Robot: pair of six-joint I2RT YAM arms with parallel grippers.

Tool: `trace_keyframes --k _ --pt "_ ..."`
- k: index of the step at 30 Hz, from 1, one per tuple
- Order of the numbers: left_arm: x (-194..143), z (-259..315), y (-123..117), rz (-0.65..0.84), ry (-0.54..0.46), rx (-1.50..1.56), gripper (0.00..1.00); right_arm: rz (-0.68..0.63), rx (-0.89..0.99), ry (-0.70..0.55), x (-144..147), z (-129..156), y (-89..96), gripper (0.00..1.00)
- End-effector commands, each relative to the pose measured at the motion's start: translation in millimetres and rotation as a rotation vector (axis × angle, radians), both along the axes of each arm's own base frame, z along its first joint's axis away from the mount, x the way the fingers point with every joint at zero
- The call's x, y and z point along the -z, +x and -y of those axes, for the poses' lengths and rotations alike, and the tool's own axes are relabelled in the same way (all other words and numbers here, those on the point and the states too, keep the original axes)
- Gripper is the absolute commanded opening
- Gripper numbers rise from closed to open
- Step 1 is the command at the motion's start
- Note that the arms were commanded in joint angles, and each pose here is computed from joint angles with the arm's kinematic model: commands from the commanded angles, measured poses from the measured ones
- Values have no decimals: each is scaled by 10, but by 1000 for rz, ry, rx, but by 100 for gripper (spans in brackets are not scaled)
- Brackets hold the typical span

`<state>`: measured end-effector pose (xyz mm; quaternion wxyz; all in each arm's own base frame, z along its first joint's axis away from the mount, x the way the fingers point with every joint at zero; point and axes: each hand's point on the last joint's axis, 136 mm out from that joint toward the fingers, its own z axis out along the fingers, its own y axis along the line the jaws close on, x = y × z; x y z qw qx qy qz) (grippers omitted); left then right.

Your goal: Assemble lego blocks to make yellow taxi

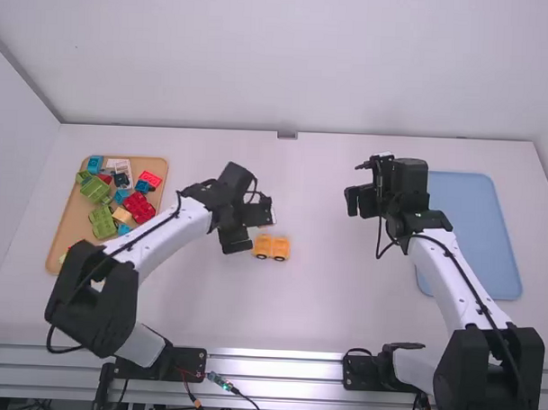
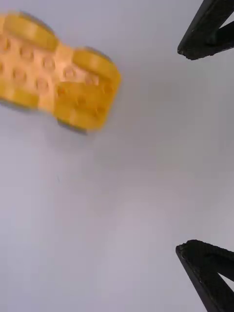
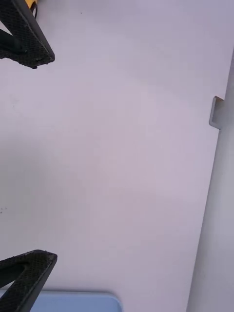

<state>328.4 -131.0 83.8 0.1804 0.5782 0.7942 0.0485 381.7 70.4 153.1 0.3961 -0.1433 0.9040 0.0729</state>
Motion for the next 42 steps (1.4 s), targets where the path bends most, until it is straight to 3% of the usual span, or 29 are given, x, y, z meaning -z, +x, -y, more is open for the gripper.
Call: trace_keyframes --k 1,8,15,26,30,34,38,42 --pt "-271 -399 180 84 -23 -172 99 13 -4 4 -41 -17 -18 99" --pt "-666 -1767 638 298 -216 -790 99 20 -7 8 -59 -27 -7 99" --pt "-777 -2735 526 362 -470 -1272 99 37 -21 9 -182 -82 27 99" --pt "-506 -3276 273 292 -541 -1558 99 64 -117 -14 -345 -378 1 99" --pt "-276 -3163 237 132 -576 -1585 99 71 -137 -15 -387 -467 -11 99" --pt "-77 -2983 -1 -47 -493 -1615 99 72 -139 -14 -398 -476 -12 99" --pt "7 -2805 -166 -154 -451 -1478 99 73 -138 -13 -404 -477 -8 99" --pt "70 -2624 -251 -230 -484 -1406 97 78 -139 -15 -425 -475 0 99"
